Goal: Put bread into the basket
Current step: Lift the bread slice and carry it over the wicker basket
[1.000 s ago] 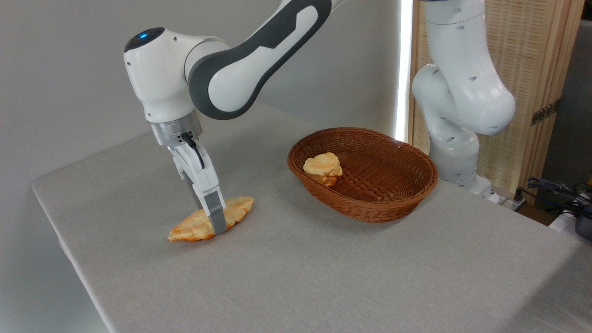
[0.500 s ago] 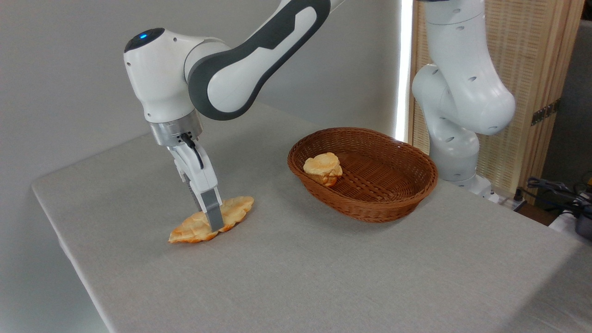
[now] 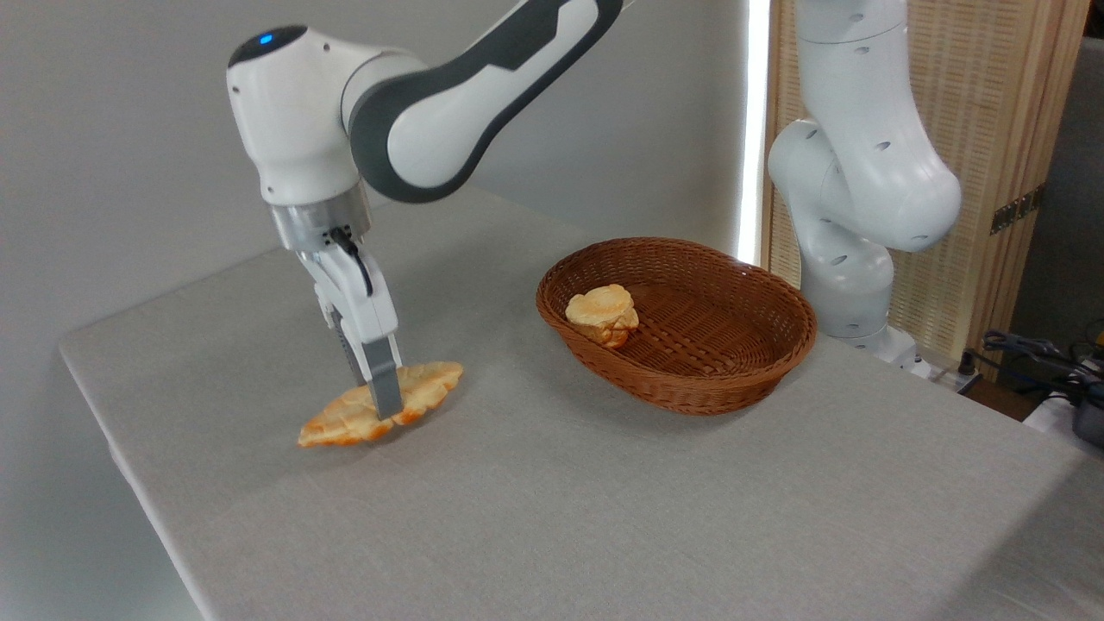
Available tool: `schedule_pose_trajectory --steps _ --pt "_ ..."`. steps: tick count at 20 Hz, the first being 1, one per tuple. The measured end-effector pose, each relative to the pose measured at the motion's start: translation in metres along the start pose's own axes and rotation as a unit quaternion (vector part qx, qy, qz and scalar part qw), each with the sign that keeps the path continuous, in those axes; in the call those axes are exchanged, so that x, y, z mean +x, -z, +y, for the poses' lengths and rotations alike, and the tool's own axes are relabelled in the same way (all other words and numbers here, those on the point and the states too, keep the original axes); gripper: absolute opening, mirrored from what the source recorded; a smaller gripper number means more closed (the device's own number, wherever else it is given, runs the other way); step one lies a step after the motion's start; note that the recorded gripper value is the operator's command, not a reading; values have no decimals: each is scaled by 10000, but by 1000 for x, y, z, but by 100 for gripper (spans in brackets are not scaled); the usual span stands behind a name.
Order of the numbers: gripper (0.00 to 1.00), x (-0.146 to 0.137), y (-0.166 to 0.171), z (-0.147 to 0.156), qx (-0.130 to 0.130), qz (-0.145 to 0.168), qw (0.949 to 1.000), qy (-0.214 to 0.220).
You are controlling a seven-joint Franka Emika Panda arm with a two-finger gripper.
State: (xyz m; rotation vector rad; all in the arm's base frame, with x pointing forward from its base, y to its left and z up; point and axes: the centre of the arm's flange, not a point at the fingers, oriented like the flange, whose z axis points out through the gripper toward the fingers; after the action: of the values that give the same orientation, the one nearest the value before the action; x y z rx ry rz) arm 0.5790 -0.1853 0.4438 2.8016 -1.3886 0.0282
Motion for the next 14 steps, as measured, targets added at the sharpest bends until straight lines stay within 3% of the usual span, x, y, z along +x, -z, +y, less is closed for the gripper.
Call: schedule_pose_trajectory --steps 8,14 --pt "63 -38 82 7 168 123 9997 161" --pt "65 -87 106 16 111 21 9992 371"
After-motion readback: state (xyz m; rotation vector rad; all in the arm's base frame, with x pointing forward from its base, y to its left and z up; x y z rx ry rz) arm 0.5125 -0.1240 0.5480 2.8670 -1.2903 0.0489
